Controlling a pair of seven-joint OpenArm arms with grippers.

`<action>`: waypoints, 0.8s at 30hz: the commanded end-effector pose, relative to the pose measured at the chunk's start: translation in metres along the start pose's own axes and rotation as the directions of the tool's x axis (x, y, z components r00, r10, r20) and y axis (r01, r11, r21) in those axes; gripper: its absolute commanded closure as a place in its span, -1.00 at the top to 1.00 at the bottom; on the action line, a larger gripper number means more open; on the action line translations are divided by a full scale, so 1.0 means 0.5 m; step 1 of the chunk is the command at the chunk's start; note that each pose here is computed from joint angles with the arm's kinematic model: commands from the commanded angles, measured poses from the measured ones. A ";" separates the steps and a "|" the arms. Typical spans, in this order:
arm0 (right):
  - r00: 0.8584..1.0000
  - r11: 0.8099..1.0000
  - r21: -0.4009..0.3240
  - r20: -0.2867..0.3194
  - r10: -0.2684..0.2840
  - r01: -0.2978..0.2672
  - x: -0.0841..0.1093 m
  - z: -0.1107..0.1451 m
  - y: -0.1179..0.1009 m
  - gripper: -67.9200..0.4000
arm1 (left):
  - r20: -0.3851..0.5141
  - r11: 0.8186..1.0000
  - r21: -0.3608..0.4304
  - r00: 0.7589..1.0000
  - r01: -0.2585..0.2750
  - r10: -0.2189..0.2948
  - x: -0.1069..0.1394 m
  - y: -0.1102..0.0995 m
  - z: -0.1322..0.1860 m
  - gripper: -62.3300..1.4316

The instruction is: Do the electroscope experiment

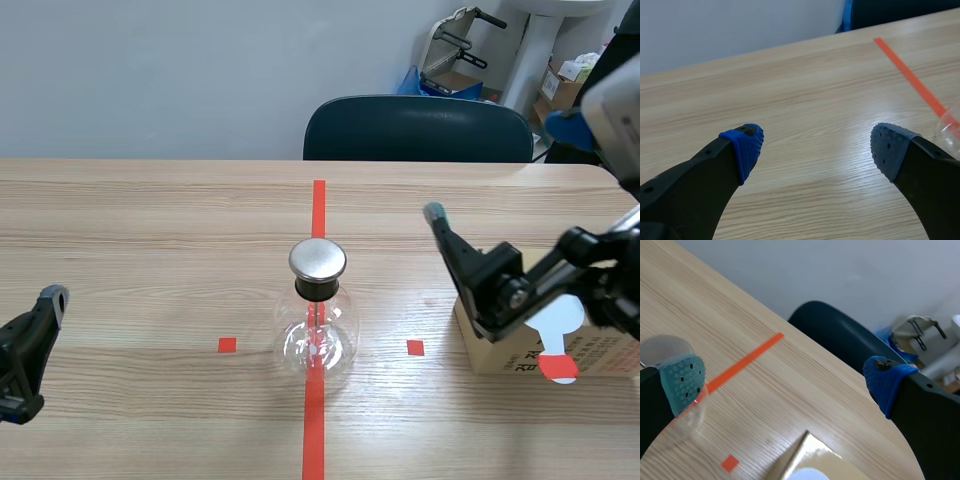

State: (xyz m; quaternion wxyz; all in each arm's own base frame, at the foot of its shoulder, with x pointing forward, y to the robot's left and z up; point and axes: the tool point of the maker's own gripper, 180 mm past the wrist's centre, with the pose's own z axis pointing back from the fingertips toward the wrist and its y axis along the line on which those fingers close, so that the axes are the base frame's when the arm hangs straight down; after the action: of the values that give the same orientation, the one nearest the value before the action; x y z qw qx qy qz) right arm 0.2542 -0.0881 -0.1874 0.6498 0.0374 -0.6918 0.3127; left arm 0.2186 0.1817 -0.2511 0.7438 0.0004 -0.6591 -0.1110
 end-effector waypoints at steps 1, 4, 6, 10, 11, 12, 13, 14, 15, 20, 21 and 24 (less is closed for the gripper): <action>0.999 1.000 0.012 0.037 -0.009 0.009 0.018 -0.010 -0.001 1.00 | 0.067 1.000 -0.006 0.998 -0.003 0.003 0.042 -0.011 0.001 0.52; 0.996 0.997 0.068 0.073 -0.041 0.036 0.040 -0.030 0.021 1.00 | 0.083 1.000 0.010 0.996 0.004 -0.005 0.055 -0.022 0.017 0.52; 0.995 0.994 0.104 0.083 -0.049 0.041 0.050 -0.042 0.036 1.00 | 0.088 1.000 0.008 0.996 0.014 -0.015 0.061 -0.032 0.025 0.52; 0.990 0.984 0.155 0.100 -0.100 0.084 0.069 -0.060 0.054 1.00 | 0.101 1.000 0.006 0.994 0.028 -0.028 0.074 -0.048 0.036 0.52; 0.987 0.982 0.158 0.107 -0.120 0.103 0.075 -0.063 0.054 1.00 | 0.106 0.999 0.008 0.994 0.039 -0.039 0.077 -0.050 0.038 0.52; 0.984 0.980 0.162 0.115 -0.139 0.119 0.081 -0.066 0.054 1.00 | 0.105 0.999 0.014 0.993 0.049 -0.051 0.078 -0.050 0.041 0.52; 0.982 0.977 0.167 0.114 -0.152 0.132 0.082 -0.067 0.055 1.00 | 0.108 0.998 0.016 0.993 0.057 -0.058 0.080 -0.051 0.042 0.52; 0.981 0.975 0.170 0.112 -0.161 0.140 0.083 -0.068 0.056 1.00 | 0.108 0.998 0.020 0.992 0.058 -0.060 0.081 -0.051 0.043 0.52; 0.980 0.975 0.171 0.109 -0.165 0.145 0.082 -0.068 0.056 1.00 | 0.107 0.998 0.022 0.993 0.056 -0.058 0.081 -0.050 0.043 0.52; 0.985 0.974 0.172 0.066 -0.161 0.148 0.066 -0.068 0.060 1.00 | 0.108 0.998 0.022 0.992 0.057 -0.059 0.081 -0.050 0.043 0.52; 0.985 0.974 0.172 0.066 -0.161 0.148 0.066 -0.068 0.060 1.00 | 0.108 0.998 0.022 0.992 0.057 -0.059 0.082 -0.050 0.043 0.52; 0.978 0.972 0.171 0.102 -0.181 0.162 0.080 -0.068 0.057 1.00 | 0.110 0.998 0.022 0.992 0.056 -0.058 0.082 -0.050 0.042 0.52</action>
State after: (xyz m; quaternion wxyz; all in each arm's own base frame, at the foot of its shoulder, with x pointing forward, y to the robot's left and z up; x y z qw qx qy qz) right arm 0.2635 -0.0322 -0.1721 0.6391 0.1626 -0.6817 0.3169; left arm 0.1958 0.1555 -0.2221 0.7154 0.0232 -0.6863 -0.1290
